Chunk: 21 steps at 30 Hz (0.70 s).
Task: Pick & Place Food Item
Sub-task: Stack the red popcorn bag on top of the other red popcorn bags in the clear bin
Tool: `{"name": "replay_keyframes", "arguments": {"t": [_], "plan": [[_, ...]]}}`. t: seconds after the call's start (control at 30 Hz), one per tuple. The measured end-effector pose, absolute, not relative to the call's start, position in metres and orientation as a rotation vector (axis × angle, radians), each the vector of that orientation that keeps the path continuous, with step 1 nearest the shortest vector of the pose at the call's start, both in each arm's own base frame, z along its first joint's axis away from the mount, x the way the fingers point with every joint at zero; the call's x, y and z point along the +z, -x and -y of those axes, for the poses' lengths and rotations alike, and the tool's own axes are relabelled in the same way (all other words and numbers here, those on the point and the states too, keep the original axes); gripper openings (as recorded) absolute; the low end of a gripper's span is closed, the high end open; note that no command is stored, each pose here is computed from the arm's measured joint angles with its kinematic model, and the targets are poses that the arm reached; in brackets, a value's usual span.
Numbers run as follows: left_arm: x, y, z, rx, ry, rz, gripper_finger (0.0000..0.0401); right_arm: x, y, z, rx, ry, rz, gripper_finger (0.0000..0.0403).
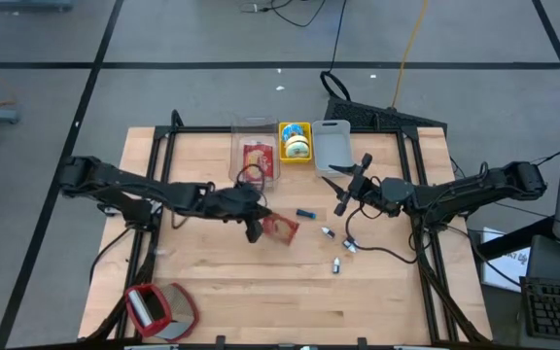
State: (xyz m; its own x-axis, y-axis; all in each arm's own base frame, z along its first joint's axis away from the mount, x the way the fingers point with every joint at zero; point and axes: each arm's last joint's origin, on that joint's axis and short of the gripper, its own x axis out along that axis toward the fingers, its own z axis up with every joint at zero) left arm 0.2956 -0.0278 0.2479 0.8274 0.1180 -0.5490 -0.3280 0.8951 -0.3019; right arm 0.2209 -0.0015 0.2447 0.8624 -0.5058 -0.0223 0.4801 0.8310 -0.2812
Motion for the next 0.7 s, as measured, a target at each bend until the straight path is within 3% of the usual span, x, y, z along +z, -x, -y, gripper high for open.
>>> {"name": "replay_keyframes", "arguments": {"t": [0.47, 0.7], "plan": [[0.366, -0.253, 0.010, 0.360, 0.159, -0.319, 0.0000, 0.244, -0.221, 0.002, -0.523, 0.279, -0.101, 0.0155], [0.385, -0.240, -0.022, 0.541, 0.040, -0.357, 0.0000, 0.245, -0.221, 0.002, -0.524, 0.279, -0.099, 0.0155]]}}
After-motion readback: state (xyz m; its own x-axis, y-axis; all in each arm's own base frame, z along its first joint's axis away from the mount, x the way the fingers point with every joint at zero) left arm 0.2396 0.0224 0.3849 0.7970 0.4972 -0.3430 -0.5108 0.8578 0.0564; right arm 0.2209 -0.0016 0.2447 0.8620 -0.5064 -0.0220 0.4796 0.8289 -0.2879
